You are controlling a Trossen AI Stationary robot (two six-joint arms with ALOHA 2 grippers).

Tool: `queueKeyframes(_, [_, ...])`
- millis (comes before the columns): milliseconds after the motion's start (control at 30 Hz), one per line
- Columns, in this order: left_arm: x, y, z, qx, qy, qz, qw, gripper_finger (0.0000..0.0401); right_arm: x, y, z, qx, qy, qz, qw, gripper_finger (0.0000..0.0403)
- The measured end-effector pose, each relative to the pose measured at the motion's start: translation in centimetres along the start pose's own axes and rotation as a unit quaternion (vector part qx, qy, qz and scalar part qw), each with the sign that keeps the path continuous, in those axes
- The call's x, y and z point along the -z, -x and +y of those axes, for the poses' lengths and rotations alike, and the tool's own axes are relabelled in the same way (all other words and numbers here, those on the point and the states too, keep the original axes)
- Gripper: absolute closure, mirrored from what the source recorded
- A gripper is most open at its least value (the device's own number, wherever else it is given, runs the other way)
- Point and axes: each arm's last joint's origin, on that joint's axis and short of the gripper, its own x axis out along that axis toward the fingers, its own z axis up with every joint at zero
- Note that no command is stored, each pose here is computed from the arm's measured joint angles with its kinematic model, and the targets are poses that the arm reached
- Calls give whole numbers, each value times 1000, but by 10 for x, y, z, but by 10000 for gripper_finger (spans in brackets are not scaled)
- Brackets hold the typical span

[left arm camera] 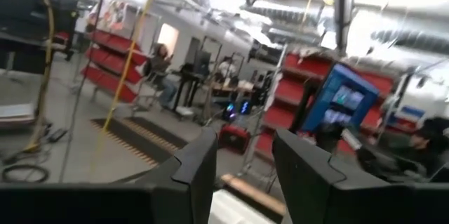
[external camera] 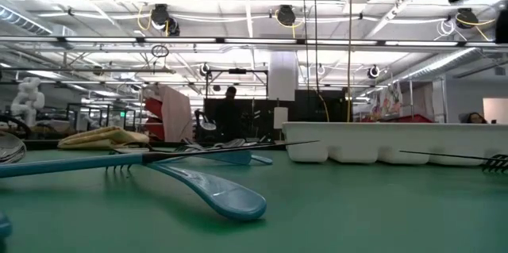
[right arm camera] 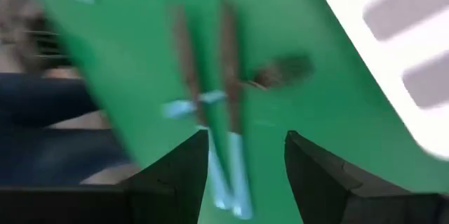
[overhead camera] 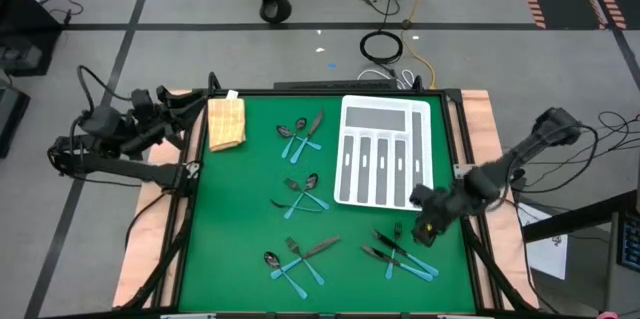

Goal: Sort silverware
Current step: Put the blue table knife into the silverware tray

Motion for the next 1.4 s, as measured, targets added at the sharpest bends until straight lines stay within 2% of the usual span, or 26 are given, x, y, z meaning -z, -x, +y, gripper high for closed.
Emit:
queueKeyframes(67, [2, 0, 1, -11, -6, 6, 1000, 255, 8, -14, -4, 45, -9, -6, 999, 229])
queueKeyframes(133, [3, 0, 2, -23, -9, 9, 1000, 255, 12, -25, -4, 67, -5, -7, 998, 227])
queueKeyframes(233, [3, 0, 2, -27, -9, 11, 1000, 255, 13, -42, 3, 75, 19, 3, 997, 213])
queueKeyframes(333, [3, 0, 2, -27, -9, 11, 1000, 255, 15, -58, 14, 51, 47, 17, 997, 185])
queueKeyframes(467, [3, 0, 2, -27, -9, 11, 1000, 255, 16, -78, 18, 60, 47, 27, 997, 143])
queueKeyframes(567, [3, 0, 2, -27, -9, 11, 1000, 255, 17, -87, 17, 77, 42, 31, 996, 127])
queueKeyframes(933, [4, 0, 2, -28, -11, 16, 999, 255, 19, -111, 19, 93, 58, 35, 993, 121])
queueKeyframes(1400, [8, 0, 3, -30, -24, 33, 999, 255, 19, -111, 15, 115, 80, 37, 989, 101])
